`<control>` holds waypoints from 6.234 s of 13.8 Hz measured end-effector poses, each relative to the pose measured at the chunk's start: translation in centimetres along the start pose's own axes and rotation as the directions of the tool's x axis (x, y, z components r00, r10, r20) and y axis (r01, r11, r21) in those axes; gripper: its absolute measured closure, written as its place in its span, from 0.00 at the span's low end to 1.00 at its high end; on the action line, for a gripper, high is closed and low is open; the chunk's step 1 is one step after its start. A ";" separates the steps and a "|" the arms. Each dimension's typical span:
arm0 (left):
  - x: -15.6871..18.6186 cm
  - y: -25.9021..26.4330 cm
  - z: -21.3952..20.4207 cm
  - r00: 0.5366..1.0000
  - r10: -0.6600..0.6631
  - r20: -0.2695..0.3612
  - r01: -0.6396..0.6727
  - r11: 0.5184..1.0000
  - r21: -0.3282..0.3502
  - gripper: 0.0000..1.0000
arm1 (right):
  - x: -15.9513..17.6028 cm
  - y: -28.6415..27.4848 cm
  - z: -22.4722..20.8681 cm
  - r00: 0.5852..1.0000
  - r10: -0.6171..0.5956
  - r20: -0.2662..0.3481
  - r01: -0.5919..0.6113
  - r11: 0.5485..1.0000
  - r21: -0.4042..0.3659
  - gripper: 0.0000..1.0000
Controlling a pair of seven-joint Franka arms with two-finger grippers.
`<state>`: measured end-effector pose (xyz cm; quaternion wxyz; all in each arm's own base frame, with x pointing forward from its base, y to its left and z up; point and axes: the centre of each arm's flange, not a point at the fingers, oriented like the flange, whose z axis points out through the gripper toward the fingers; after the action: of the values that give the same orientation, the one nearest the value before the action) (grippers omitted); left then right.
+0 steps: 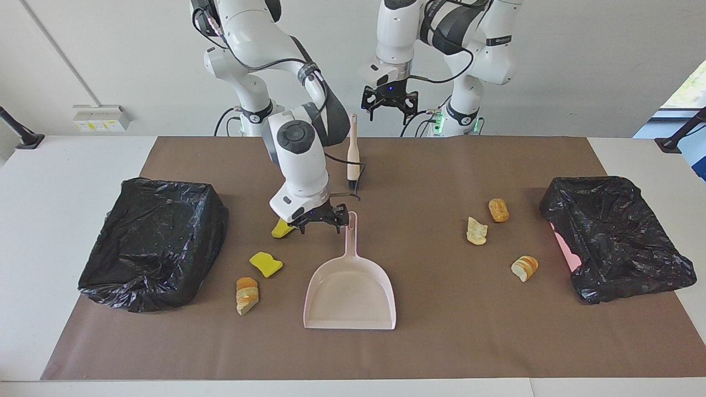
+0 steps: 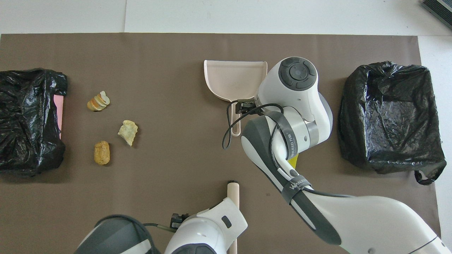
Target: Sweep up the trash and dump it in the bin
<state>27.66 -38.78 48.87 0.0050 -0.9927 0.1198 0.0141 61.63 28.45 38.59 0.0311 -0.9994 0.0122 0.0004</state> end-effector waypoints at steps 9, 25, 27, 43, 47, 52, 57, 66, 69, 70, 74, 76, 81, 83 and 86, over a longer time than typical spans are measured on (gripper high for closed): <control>-7.6 7.5 12.1 0.998 -0.044 0.042 0.045 0.999 -0.015 0.00 | -0.8 -4.7 3.2 0.997 -0.077 -0.012 0.077 0.997 -0.011 0.00; -4.0 5.2 12.1 0.992 -0.106 0.072 0.105 0.994 0.019 0.74 | 0.1 -3.4 2.9 0.969 -0.245 -0.025 0.243 0.967 -0.082 0.68; -1.2 1.2 10.1 0.985 -0.146 0.091 0.141 0.988 0.060 0.74 | 0.7 -2.1 2.7 0.923 -0.384 0.001 0.382 0.920 -0.088 0.68; 6.0 -39.4 8.0 0.832 -0.538 0.135 0.515 0.840 0.171 0.74 | -4.6 1.9 -2.2 0.055 -0.990 0.128 0.997 0.062 0.046 0.68; 7.0 -38.6 12.4 0.842 -0.503 0.196 0.472 0.862 0.184 0.74 | -7.2 -1.6 -0.3 0.017 -0.992 0.127 0.998 0.025 0.062 0.68; 8.8 -35.8 14.0 0.896 -0.409 0.173 0.385 0.910 0.153 0.74 | -8.3 -3.6 0.8 0.047 -0.992 0.118 0.998 0.053 0.044 0.68; 10.0 -33.2 14.1 0.977 -0.150 0.153 0.142 0.988 0.064 0.74 | -9.8 -7.0 2.6 0.085 -0.991 0.099 0.996 0.087 0.016 0.68; 8.8 -19.8 13.8 0.972 0.169 0.164 -0.154 0.983 -0.100 0.74 | -11.0 -8.9 3.2 0.129 -0.987 0.098 0.991 0.131 0.009 0.68; 9.5 -17.9 11.4 0.975 0.139 0.173 -0.117 0.984 -0.131 0.74 | -11.0 -8.9 3.2 0.129 -0.987 0.098 0.991 0.131 0.009 0.68; 10.2 -17.9 9.9 0.977 0.130 0.168 -0.108 0.985 -0.135 0.74 | -11.0 -8.9 3.2 0.129 -0.987 0.098 0.991 0.131 0.009 0.68; 12.6 -23.3 7.3 0.991 0.040 0.128 -0.027 0.994 -0.108 0.74 | -11.0 -8.9 3.2 0.129 -0.987 0.098 0.991 0.130 0.010 0.68; 13.6 -28.4 7.3 0.995 0.003 0.098 0.002 0.998 -0.055 0.74 | -11.0 -8.9 3.2 0.129 -0.987 0.098 0.991 0.130 0.010 0.68; 16.9 -40.1 8.9 0.998 -0.003 0.068 0.000 0.999 0.053 0.74 | -11.0 -8.9 3.2 0.129 -0.987 0.098 0.991 0.130 0.010 0.68; 18.7 -43.1 10.1 0.998 -0.009 0.055 0.004 0.995 0.096 0.74 | -11.0 -8.9 3.2 0.129 -0.987 0.098 0.991 0.130 0.009 0.68; 20.9 -46.9 11.9 0.999 -0.017 0.050 0.010 0.989 0.149 0.74 | -11.0 -9.0 3.2 0.129 -0.987 0.098 0.991 0.130 0.009 0.68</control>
<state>58.78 1.96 36.68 0.0821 -0.9896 0.1137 0.0306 50.82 37.86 35.98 -0.0048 -0.7592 -0.6505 0.0202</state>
